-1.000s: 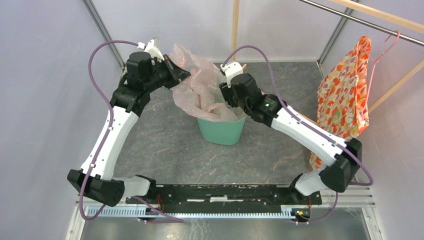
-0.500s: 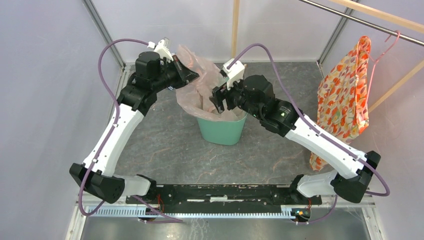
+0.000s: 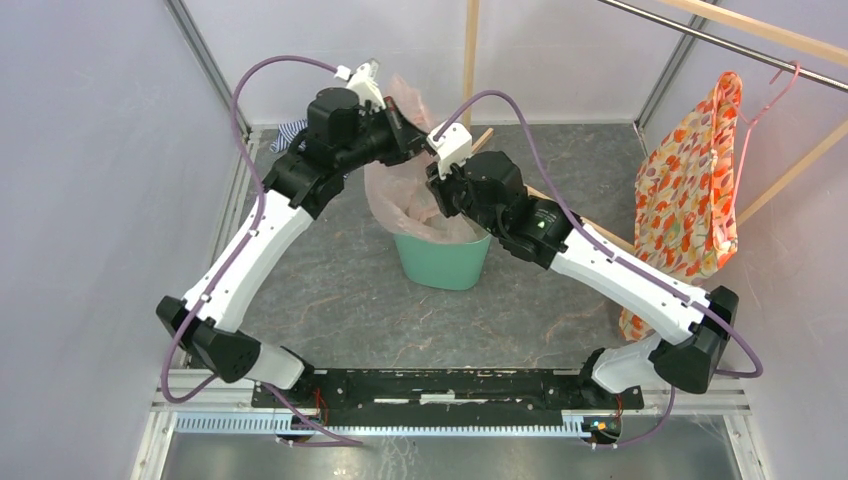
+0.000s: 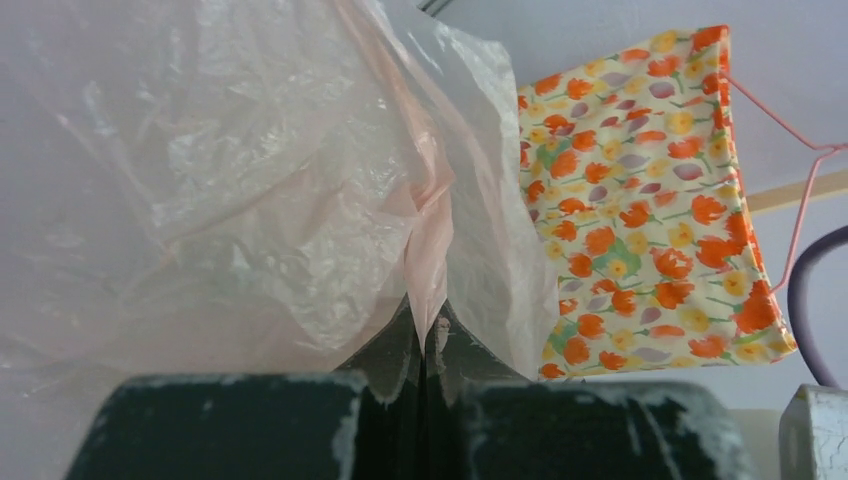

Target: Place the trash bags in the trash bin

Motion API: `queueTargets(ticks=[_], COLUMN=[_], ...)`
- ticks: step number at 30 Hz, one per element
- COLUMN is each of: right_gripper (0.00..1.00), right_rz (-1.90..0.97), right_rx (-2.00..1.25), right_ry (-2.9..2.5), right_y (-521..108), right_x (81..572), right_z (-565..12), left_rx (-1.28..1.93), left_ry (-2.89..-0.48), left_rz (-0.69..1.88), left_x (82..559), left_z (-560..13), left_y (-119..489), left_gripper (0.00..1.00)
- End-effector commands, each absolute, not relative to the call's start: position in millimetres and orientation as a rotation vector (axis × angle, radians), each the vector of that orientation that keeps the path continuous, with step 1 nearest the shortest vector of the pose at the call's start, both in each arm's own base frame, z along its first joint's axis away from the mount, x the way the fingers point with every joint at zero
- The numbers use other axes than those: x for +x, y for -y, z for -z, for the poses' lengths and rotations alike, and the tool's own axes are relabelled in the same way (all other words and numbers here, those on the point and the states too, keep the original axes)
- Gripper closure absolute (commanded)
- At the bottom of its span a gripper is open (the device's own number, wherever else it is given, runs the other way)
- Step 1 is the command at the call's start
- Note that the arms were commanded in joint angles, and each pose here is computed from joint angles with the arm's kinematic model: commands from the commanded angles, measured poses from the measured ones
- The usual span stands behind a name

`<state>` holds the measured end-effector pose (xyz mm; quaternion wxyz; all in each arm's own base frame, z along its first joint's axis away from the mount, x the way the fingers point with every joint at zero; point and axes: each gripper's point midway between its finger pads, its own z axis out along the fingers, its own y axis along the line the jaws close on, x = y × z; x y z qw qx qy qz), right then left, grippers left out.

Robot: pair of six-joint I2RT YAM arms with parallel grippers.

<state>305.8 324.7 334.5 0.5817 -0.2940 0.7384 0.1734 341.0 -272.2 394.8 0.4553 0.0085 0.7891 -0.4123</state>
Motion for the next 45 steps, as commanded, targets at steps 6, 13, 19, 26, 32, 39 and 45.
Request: queueTargets(ticks=[6,13,19,26,32,39,45], right_gripper=[1.0,1.0,1.0,0.74,0.38,0.37,0.37], right_rz=[-0.227,-0.11,-0.075,-0.292,-0.538,-0.751,-0.7], right_rx=[-0.386,-0.248,-0.215,-0.346,-0.469,-0.616,-0.686], right_ry=[-1.747,-1.827,-1.873,-1.778,-1.663,-1.461,-1.472], right_y=[-226,-146,-126,-153,-180,-210,-250], right_x=[332,334,328,303,265,222,237], right_z=[-362,-338,-321,-365,-412,-468,-475], left_rx=[0.036,0.057,0.035,0.048,0.089,0.108,0.107], left_ry=[-1.877,-1.867,-1.917,-1.93,-1.932,-1.922,-1.918], left_rz=[1.054,1.046,0.935,0.846,0.896,0.929,0.938], left_x=[351,349,343,334,330,328,327], left_z=[-427,-430,-407,-400,-400,-403,-405], left_y=[303,301,281,262,271,276,277], left_gripper=[0.98,0.98,0.98,0.98,0.98,0.98,0.98])
